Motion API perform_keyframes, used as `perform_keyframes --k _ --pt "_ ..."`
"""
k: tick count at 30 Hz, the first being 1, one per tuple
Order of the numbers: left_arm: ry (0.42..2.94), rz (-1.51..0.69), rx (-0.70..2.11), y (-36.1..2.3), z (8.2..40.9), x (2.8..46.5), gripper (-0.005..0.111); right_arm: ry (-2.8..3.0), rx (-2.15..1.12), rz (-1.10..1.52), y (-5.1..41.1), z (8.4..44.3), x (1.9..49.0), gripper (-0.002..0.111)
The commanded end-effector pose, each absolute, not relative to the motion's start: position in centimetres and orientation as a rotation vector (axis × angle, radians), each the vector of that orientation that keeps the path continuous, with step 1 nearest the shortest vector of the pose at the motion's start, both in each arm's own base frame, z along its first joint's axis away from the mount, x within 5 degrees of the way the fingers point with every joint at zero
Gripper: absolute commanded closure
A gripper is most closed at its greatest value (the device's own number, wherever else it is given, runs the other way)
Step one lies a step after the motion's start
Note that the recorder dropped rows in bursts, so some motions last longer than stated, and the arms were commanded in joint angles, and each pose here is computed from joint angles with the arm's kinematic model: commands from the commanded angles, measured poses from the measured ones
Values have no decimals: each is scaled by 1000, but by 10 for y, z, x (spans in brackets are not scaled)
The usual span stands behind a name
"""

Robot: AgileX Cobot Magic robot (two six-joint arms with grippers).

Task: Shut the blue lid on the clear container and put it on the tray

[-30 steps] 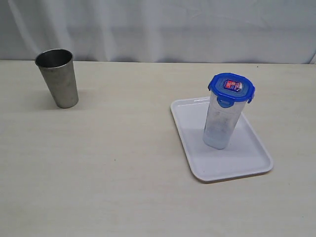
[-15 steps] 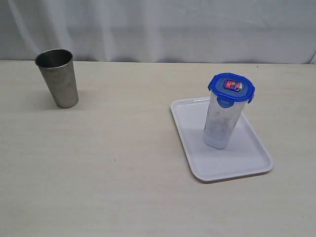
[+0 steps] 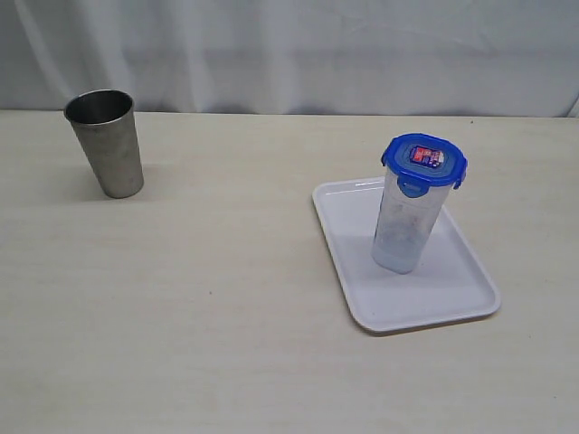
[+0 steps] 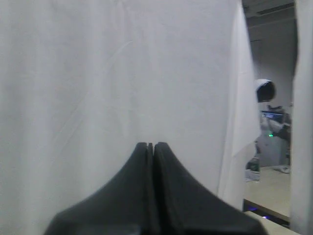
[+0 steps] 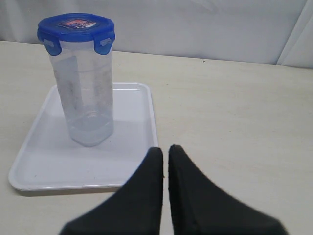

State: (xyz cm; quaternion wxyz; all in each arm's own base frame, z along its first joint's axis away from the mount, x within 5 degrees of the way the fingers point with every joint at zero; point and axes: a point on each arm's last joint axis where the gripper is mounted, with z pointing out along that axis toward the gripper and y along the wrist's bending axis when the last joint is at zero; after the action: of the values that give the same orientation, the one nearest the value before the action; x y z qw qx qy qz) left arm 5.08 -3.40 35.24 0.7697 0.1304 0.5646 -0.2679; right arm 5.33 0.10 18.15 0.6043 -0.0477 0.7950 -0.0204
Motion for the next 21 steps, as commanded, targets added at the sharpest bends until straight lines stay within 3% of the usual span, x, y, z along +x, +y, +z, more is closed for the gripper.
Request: perform_keyframes --k 1,7,21 --pt "1333 -490 258 -29 341 57 107 1835 -114 -59 1 181 53 104" --pt "1291 -325 319 -25 319 54 107 1835 -114 -59 1 181 53 104" --pt "1310 -121 -88 0 262 45 107 1835 -114 -59 1 181 53 104"
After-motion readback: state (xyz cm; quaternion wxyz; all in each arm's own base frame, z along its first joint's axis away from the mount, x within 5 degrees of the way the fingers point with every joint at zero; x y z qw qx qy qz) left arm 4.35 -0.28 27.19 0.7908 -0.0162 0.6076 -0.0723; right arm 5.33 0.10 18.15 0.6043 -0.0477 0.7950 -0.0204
